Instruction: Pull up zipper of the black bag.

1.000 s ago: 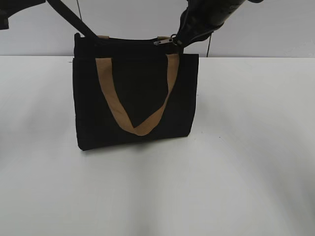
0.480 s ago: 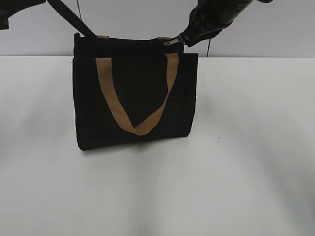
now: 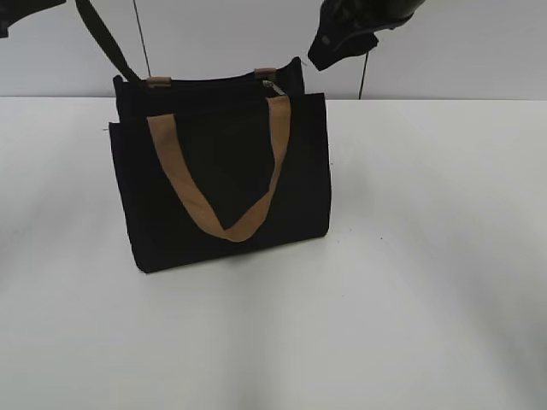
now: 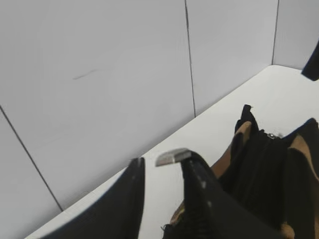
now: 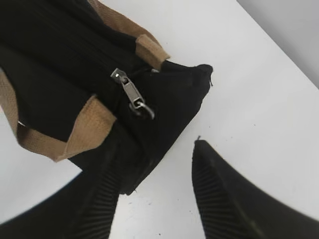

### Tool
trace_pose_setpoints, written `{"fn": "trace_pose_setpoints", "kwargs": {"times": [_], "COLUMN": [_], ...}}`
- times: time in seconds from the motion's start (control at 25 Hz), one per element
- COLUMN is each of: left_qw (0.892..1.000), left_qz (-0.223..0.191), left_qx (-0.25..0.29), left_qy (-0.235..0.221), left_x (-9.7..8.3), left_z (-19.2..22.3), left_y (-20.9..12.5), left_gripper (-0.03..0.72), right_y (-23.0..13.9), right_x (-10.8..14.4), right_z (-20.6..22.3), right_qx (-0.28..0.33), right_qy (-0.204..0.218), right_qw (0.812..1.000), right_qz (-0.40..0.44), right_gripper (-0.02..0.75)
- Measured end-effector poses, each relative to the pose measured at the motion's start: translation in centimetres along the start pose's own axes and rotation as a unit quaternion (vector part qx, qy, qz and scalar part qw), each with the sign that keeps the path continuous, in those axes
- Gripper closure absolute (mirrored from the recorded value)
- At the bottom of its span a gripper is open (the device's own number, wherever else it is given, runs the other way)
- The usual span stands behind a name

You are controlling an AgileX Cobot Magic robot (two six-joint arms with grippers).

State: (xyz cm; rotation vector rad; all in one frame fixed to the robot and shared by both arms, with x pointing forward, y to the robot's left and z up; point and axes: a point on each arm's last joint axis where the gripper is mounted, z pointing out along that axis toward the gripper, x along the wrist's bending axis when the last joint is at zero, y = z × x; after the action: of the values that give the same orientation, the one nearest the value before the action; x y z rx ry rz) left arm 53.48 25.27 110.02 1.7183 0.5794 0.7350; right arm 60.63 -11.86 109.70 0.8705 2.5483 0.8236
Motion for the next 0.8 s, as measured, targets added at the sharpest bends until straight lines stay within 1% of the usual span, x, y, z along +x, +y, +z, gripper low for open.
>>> {"fn": "trace_pose_setpoints", "kwargs": {"times": [0.08,0.12,0.2,0.28,0.4,0.48,0.52,0.56,0.64,0.72,0.76,0.8], "left_qw": [1.000,0.999,0.997,0.994,0.989,0.981,0.974,0.964,0.941,0.916,0.904,0.898], "left_qz": [0.000,0.004,0.007,-0.012,-0.047,-0.077,-0.096,-0.112,-0.127,-0.128,-0.132,-0.131], "left_qx": [0.020,0.038,0.068,0.083,0.087,0.089,0.090,0.092,0.105,0.120,0.125,0.131], "left_qy": [0.012,0.018,0.034,0.064,0.112,0.153,0.185,0.223,0.296,0.362,0.386,0.399], "left_x": [-0.1,-0.1,0.0,0.3,0.9,1.5,2.0,2.5,3.4,4.2,4.4,4.5], "left_z": [-0.5,-0.7,-1.2,-1.5,-2.0,-2.3,-2.5,-2.8,-3.5,-4.3,-4.7,-4.9], "left_y": [0.2,0.1,0.0,0.1,0.2,0.1,0.0,-0.3,-1.3,-2.2,-2.7,-3.0], "left_gripper": [0.383,0.361,0.342,0.334,0.329,0.328,0.328,0.328,0.328,0.325,0.323,0.321], "right_y": [0.2,0.3,0.5,0.7,0.8,0.7,0.6,0.5,0.3,0.1,0.0,0.0], "right_x": [0.2,0.3,0.4,0.5,0.7,0.8,0.9,0.9,1.1,1.3,1.4,1.4], "right_z": [-1.1,-1.7,-2.8,-3.6,-4.3,-4.6,-4.7,-4.9,-5.2,-5.7,-5.8,-5.9], "right_qx": [-0.006,-0.010,-0.020,-0.029,-0.034,-0.029,-0.026,-0.021,-0.011,0.000,0.005,0.008], "right_qy": [-0.002,-0.003,-0.007,-0.011,-0.013,-0.009,-0.006,-0.003,0.001,0.006,0.007,0.007], "right_qw": [1.000,1.000,1.000,1.000,0.999,0.999,1.000,1.000,1.000,1.000,1.000,1.000], "right_qz": [-0.002,-0.003,-0.005,-0.007,-0.009,-0.009,-0.010,-0.010,-0.013,-0.016,-0.018,-0.019], "right_gripper": [0.358,0.354,0.349,0.349,0.349,0.349,0.349,0.349,0.349,0.349,0.349,0.349]}}
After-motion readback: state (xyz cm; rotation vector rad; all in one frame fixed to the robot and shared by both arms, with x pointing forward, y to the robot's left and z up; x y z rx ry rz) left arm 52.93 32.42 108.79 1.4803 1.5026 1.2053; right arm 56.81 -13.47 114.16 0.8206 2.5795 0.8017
